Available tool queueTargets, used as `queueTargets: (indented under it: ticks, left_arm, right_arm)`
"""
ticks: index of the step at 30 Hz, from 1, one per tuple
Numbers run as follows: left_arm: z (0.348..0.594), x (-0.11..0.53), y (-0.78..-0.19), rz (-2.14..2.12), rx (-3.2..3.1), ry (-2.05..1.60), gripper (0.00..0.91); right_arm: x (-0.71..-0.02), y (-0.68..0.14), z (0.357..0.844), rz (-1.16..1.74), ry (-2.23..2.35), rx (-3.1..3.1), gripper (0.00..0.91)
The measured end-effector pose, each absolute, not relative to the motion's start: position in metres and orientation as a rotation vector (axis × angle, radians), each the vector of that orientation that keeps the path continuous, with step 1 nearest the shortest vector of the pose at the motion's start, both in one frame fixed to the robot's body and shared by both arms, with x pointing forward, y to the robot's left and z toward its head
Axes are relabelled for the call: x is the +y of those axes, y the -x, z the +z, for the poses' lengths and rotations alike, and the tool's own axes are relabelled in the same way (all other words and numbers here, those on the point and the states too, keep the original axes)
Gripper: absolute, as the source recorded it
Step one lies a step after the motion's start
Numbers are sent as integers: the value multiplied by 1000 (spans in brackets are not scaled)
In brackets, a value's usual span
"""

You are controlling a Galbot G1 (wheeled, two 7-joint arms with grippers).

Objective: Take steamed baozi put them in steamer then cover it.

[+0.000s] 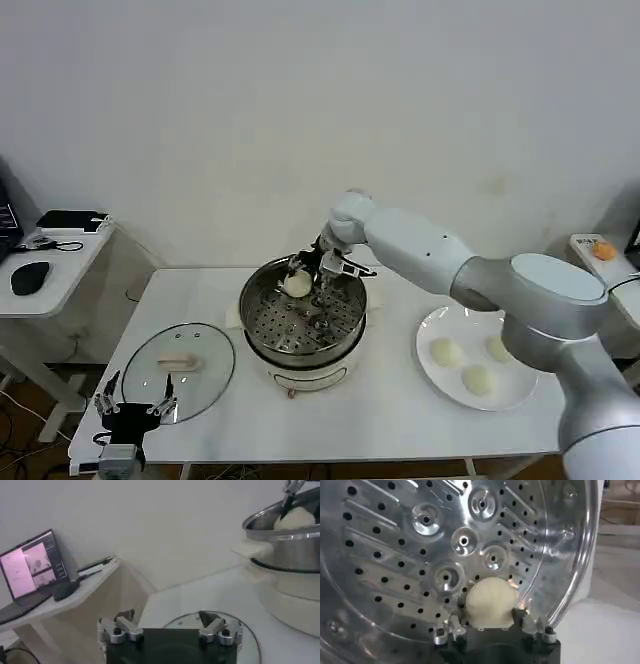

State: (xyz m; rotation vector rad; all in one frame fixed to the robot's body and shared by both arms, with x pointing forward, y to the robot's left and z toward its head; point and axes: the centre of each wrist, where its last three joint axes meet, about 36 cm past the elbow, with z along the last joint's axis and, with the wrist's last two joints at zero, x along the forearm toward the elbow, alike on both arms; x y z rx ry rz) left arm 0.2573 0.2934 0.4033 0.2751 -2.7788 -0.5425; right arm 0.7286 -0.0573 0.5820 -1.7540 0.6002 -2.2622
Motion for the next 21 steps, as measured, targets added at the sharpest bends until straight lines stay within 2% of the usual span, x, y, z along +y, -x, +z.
queueTargets:
  ticks: [7, 12, 21]
  left_arm:
    - [402, 292, -262, -538, -2785, -253, 907]
    - [401, 296, -266, -532, -2784, -245, 907]
    - [411, 312, -278, -487, -2830, -285, 907]
  right_arm:
    - [-86, -722, 633, -2275, 1732, 716, 907]
    - [-140, -712, 664, -2338, 1703, 901, 907]
    - [-280, -676, 659, -2488, 1722, 1344, 907]
